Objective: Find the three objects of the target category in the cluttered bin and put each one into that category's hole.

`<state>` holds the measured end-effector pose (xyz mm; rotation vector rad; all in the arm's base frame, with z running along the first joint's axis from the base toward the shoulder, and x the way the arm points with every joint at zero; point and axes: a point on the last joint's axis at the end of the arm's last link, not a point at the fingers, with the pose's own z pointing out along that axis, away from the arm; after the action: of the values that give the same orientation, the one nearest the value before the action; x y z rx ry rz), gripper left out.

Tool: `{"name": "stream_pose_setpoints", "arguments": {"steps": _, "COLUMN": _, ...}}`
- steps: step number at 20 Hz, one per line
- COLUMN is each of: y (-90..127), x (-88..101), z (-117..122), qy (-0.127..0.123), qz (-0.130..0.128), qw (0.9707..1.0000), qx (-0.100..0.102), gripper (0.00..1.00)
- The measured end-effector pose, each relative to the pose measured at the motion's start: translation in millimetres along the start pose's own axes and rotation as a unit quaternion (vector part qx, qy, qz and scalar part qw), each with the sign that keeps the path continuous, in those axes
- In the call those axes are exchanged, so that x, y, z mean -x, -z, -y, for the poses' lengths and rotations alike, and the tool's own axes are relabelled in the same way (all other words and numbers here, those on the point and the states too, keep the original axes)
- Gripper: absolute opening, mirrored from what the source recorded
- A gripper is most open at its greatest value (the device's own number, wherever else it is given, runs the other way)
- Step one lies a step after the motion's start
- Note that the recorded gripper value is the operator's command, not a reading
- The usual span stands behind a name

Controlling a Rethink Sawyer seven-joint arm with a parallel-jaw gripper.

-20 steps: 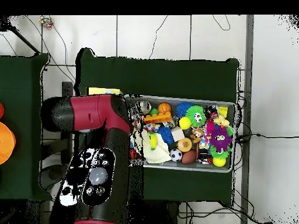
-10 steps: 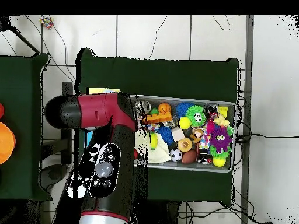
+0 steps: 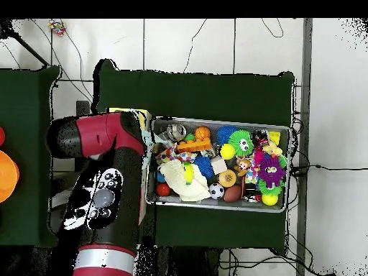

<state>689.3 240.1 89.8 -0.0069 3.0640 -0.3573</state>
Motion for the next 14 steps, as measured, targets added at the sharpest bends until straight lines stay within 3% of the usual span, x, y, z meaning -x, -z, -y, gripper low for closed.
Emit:
{"name": "stream_pose_setpoints", "arguments": {"steps": 6, "y": -2.1, "x": 5.0, "z": -7.0, "qy": 0.008, "qz": 0.009, "qw": 0.9999, "qx": -0.010, "gripper": 0.00}}
{"name": "stream_pose_setpoints", "arguments": {"steps": 14, "y": -9.1, "x": 8.0, "z": -1.8, "qy": 0.001, "qz": 0.007, "qw": 1.0000, "qx": -0.007, "gripper": 0.00}}
